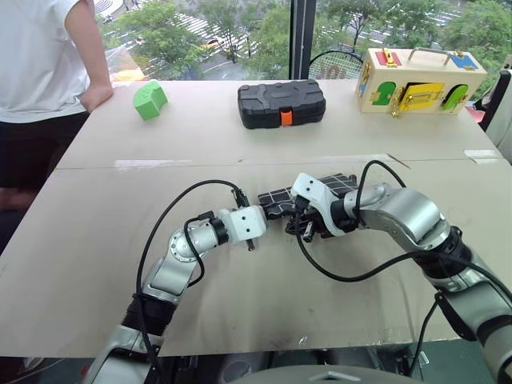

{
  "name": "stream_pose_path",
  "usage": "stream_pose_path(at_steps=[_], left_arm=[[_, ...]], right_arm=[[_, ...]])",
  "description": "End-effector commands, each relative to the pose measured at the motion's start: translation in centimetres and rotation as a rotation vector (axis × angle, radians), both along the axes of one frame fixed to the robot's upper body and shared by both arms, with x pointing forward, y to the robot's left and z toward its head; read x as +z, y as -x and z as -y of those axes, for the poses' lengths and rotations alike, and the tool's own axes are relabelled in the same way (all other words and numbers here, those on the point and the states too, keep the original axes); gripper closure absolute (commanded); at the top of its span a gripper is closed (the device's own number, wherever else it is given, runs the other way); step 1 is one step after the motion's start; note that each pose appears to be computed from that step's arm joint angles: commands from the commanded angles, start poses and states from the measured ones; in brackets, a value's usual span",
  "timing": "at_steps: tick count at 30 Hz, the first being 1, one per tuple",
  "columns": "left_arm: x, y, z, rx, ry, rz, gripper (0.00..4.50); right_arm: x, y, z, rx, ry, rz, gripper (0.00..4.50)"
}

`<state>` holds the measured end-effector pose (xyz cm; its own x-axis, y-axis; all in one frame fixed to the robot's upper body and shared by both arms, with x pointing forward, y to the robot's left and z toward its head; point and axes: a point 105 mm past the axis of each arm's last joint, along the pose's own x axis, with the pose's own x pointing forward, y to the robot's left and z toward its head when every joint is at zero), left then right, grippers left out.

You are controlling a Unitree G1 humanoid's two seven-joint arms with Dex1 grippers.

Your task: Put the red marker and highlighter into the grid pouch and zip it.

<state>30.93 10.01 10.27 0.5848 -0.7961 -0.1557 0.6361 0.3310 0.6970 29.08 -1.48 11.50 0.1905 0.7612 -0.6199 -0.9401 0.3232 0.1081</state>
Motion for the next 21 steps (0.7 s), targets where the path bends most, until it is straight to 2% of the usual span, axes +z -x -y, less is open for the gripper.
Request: stream_pose_path(at_steps=[1, 3, 4, 5, 6, 8, 13, 15, 18, 20, 21], left_arm=[[1.8, 0.7, 1.6, -0.060, 0.042, 0.069, 4.50], [2.0, 0.7, 1.4, -0.055, 0.062, 0.061, 4.50], [2.0, 0.7, 1.2, -0.052, 0.073, 0.051, 4.50], [2.0, 0.7, 1.0, -0.049, 0.082, 0.040, 4.50], [2.3, 0.6, 0.8, -0.036, 0.114, 0.019, 4.50], [2.6, 0.3, 0.3, -0.014, 0.156, -0.017, 4.50], [3.3, 0.0, -0.6, 0.023, 0.201, -0.066, 4.50], [3.3, 0.1, -1.1, 0.027, 0.189, -0.071, 4.50], [3.3, 0.1, -1.6, 0.021, 0.166, -0.066, 4.50], [3.3, 0.2, -1.7, 0.007, 0.150, -0.059, 4.50], [3.3, 0.2, -1.6, 0.000, 0.145, -0.055, 4.50]], right_arm=[[2.4, 0.0, -2.1, 0.051, -0.123, 0.033, 4.41], [2.7, -0.4, -1.8, 0.032, -0.149, 0.036, 4.41], [3.0, -0.4, -1.3, 0.022, -0.166, 0.041, 3.82], [3.2, -0.4, -0.8, 0.012, -0.176, 0.049, 3.82], [3.5, 0.0, 0.1, 0.004, -0.187, 0.060, 3.28], [4.4, 1.1, 1.7, -0.019, -0.233, 0.068, 2.60], [6.4, 3.8, 5.0, -0.112, -0.334, 0.135, 2.60], [7.2, 3.9, 5.9, -0.193, -0.386, 0.176, 2.60], [7.8, 3.0, 7.1, -0.333, -0.429, 0.210, 3.36], [8.5, 2.0, 7.6, -0.412, -0.451, 0.248, 4.33], [8.7, 1.6, 7.6, -0.434, -0.454, 0.259, 4.43]])
